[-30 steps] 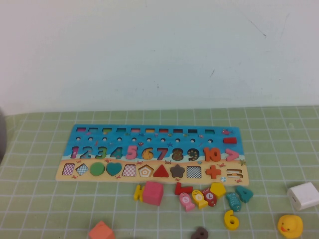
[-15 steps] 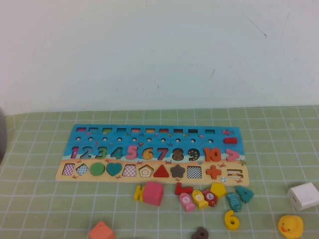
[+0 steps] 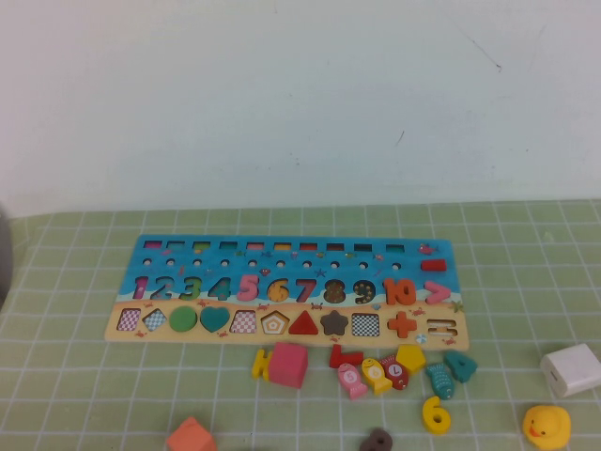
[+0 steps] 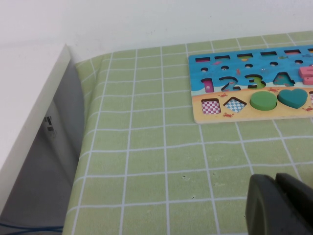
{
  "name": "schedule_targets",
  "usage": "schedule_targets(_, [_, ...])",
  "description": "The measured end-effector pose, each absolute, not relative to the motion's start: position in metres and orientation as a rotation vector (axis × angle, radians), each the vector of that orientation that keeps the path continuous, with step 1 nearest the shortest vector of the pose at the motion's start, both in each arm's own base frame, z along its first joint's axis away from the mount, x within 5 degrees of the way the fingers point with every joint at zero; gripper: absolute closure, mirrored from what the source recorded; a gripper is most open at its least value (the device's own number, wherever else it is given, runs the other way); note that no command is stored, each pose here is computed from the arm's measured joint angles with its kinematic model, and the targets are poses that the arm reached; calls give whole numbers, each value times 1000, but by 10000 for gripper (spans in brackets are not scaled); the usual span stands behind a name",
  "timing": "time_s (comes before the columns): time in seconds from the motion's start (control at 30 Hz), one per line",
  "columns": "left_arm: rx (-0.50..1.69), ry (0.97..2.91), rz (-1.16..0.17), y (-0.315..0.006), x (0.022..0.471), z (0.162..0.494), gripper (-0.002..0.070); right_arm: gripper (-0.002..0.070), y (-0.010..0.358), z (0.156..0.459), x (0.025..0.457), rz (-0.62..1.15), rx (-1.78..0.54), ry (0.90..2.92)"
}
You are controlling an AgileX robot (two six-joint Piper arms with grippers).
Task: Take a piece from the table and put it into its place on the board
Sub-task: Pick up the "number 6"
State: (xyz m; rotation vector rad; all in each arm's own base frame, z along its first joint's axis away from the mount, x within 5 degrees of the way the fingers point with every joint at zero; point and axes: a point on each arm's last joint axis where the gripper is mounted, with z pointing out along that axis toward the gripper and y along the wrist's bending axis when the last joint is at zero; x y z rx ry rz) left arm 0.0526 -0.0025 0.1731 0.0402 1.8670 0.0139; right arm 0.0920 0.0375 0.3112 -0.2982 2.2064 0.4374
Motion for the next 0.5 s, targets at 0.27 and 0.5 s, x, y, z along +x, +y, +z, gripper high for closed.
schedule_targets(0.27, [40, 1867, 14, -3, 53, 173, 676, 677, 50, 346, 157, 479, -636, 2451])
schedule_targets(0.5, [40, 1867, 14, -3, 53, 173, 676, 677, 94, 331, 200, 269, -935, 2633])
